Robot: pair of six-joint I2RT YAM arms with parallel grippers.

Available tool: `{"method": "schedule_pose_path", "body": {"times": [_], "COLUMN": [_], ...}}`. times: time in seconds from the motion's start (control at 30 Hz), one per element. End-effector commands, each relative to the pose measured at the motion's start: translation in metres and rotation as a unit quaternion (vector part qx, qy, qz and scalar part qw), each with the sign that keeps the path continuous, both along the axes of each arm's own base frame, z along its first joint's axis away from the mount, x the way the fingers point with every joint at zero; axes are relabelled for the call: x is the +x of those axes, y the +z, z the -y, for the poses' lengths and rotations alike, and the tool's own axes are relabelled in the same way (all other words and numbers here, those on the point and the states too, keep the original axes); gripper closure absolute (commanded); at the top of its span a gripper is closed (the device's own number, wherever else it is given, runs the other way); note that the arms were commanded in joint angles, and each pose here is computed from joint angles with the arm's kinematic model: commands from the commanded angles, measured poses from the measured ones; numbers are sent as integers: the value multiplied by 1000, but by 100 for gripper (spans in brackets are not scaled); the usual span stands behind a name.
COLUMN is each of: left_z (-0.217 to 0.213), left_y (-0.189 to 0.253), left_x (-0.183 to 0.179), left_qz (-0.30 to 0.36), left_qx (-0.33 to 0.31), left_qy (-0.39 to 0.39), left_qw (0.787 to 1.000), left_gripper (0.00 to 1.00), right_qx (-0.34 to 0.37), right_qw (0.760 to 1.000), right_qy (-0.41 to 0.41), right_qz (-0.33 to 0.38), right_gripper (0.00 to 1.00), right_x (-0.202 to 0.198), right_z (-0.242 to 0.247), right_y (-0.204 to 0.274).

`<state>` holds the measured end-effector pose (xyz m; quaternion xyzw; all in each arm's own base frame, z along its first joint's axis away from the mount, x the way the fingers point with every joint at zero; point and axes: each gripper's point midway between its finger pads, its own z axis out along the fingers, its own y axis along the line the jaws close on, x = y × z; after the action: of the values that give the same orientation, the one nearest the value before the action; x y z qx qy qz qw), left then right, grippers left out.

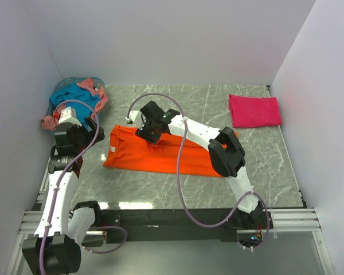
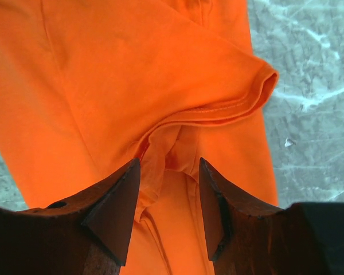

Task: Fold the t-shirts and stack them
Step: Fold the tshirt

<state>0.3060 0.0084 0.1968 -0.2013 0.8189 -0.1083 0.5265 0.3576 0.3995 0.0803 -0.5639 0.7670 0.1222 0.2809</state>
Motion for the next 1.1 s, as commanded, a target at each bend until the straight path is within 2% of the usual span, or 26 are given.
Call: {"method": "schedule_pose_path", "body": {"times": [0.0,0.17,0.63,0.73,0.77,0.83,0.93,0.97,1.07], "left_z": [-4,-1,-1,0,-1,0,0,0,-1], "left_y": [17,16,18,19,19,19,19,18,18], "left_x": [8,9,8,8,8,8,9,8,8], "left_qz": [35,32,37,38,38,38,38,36,36], "left_qx": [15,8,8,8,8,7,8,8,7], "left_qy": [0,-7,-7,-8,-8,-9,-9,-10,-8], "left_qw": [999,999,999,999,999,999,999,999,999], "left_gripper": [15,15,16,16,16,16,16,16,16], "right_qx": [13,5,-30,-38,-36,-32,-31,-31,-23], "right_qw": [1000,1000,999,999,999,999,999,999,999], "right_qy": [-13,0,-17,-23,-23,-25,-26,-28,-39], "right_qz": [12,-5,-9,-4,-1,5,13,15,25], "right_gripper": [48,48,48,57,65,70,84,92,99], "right_x": [5,-14,-16,-12,-11,-9,-7,-6,-1], "right_z": [-8,-16,-8,-5,-6,-7,-6,-4,0], "right_y": [18,6,-16,-19,-18,-12,-5,-3,5]}}
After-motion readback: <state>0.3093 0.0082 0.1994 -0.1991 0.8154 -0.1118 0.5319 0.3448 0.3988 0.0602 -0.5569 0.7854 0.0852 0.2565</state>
